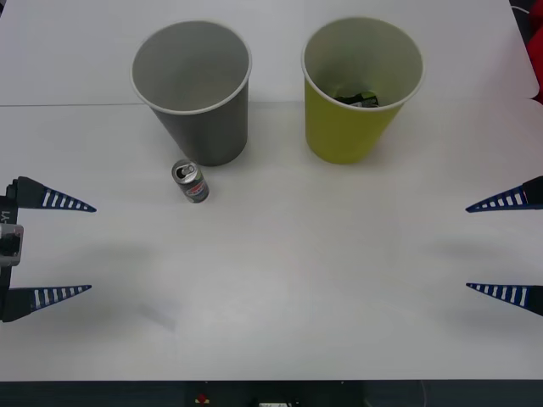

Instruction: Put the can into the green bin and the plastic bottle into the gray bin

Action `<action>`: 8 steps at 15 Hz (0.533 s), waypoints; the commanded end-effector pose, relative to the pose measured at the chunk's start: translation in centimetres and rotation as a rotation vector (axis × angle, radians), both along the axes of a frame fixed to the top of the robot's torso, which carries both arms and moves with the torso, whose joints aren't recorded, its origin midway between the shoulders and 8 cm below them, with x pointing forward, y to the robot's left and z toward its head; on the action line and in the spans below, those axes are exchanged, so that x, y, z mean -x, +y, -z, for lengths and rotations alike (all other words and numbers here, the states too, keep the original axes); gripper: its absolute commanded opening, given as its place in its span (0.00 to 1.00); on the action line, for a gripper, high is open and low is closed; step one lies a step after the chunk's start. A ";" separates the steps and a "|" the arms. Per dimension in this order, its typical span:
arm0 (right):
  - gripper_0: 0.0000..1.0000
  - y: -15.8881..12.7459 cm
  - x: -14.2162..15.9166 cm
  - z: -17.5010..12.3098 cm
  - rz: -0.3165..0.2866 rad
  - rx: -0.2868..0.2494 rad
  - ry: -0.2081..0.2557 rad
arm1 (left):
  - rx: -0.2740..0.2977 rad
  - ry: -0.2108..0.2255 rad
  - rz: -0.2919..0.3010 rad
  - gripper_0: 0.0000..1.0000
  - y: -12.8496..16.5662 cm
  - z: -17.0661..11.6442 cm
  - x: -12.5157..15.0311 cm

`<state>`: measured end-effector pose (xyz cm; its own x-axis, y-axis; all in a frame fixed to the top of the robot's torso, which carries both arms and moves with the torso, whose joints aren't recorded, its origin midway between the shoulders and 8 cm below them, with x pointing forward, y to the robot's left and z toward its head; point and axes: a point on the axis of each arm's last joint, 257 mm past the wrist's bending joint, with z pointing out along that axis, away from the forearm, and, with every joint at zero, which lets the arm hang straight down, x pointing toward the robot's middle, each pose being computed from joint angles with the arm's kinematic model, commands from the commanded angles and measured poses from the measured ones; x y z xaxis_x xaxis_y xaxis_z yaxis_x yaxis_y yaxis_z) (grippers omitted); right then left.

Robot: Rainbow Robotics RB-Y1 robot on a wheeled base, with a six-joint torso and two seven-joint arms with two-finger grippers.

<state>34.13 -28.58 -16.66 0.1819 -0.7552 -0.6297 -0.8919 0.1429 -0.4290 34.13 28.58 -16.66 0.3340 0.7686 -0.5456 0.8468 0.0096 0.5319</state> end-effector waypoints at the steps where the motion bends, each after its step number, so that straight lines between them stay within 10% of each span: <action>1: 1.00 0.0 0.0 0.0 0.000 0.000 0.000 | 0.000 0.000 0.000 1.00 0.0 0.0 0.0; 8: 1.00 0.0 0.0 0.0 0.000 0.000 0.000 | 0.086 -0.009 -0.037 1.00 -1.3 -0.6 -0.3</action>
<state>34.13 -28.58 -16.66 0.1818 -0.7552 -0.6297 -0.8919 0.1430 -0.4290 34.24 27.39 -15.97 0.3232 0.7347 -0.5964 0.8401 0.0674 0.5383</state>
